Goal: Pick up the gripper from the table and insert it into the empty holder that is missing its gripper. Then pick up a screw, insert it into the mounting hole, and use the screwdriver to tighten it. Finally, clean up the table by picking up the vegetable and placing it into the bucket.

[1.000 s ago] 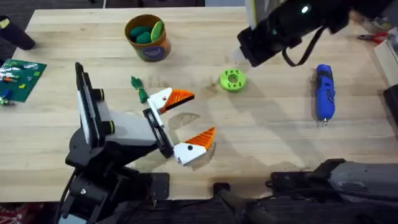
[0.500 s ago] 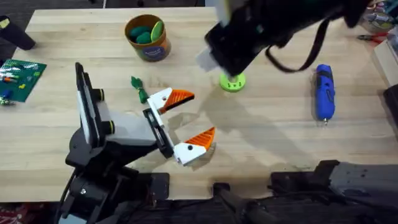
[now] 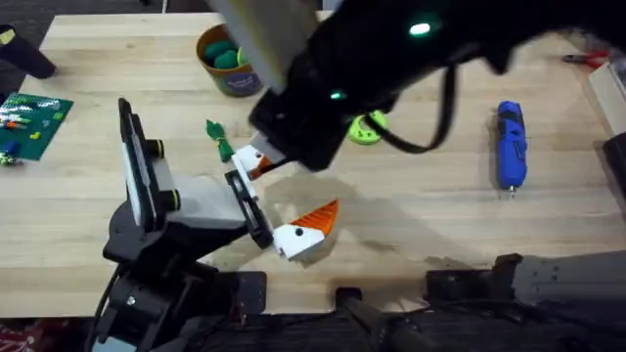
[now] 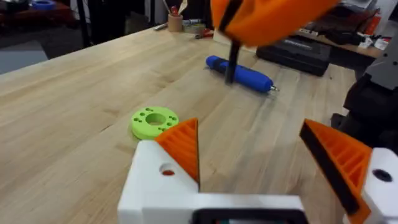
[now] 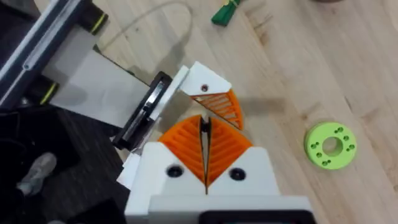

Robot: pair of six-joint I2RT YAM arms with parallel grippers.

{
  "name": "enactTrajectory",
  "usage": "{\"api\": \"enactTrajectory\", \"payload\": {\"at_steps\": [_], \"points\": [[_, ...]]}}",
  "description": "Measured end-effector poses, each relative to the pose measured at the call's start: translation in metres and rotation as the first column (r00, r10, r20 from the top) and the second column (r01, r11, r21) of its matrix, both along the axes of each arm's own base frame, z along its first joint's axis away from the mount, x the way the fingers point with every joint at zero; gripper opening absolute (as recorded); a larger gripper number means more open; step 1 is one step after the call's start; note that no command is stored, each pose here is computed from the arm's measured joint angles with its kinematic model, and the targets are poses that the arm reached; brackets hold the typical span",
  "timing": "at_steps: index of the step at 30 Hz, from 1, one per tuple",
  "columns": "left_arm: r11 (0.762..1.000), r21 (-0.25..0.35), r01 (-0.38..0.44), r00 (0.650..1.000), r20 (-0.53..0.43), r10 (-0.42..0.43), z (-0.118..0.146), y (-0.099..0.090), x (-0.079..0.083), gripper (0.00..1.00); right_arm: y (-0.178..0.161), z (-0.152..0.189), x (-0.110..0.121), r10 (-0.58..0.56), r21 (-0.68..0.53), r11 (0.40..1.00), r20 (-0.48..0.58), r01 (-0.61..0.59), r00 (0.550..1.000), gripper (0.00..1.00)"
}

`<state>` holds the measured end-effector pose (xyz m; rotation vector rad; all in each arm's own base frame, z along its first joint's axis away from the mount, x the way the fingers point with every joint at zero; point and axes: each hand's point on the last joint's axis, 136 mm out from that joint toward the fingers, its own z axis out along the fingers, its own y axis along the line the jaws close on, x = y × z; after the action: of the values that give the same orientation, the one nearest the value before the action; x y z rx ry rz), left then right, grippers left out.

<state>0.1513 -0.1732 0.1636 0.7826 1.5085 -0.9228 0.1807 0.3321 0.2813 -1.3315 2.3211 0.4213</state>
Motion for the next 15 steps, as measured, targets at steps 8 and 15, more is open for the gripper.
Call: {"api": "enactTrajectory", "payload": {"at_steps": [8,15], "points": [[1.000,0.000,0.000,1.000,0.000,0.000,0.000,0.000,0.000,0.986,0.012,-0.010,0.001,0.043,-0.043,0.998,-0.006,-0.043,0.999,0.007],[1.000,0.000,0.000,1.000,0.000,0.000,0.000,0.000,0.000,0.986,0.018,-0.007,-0.002,0.097,-0.039,0.995,0.023,-0.096,0.995,0.007]]}}
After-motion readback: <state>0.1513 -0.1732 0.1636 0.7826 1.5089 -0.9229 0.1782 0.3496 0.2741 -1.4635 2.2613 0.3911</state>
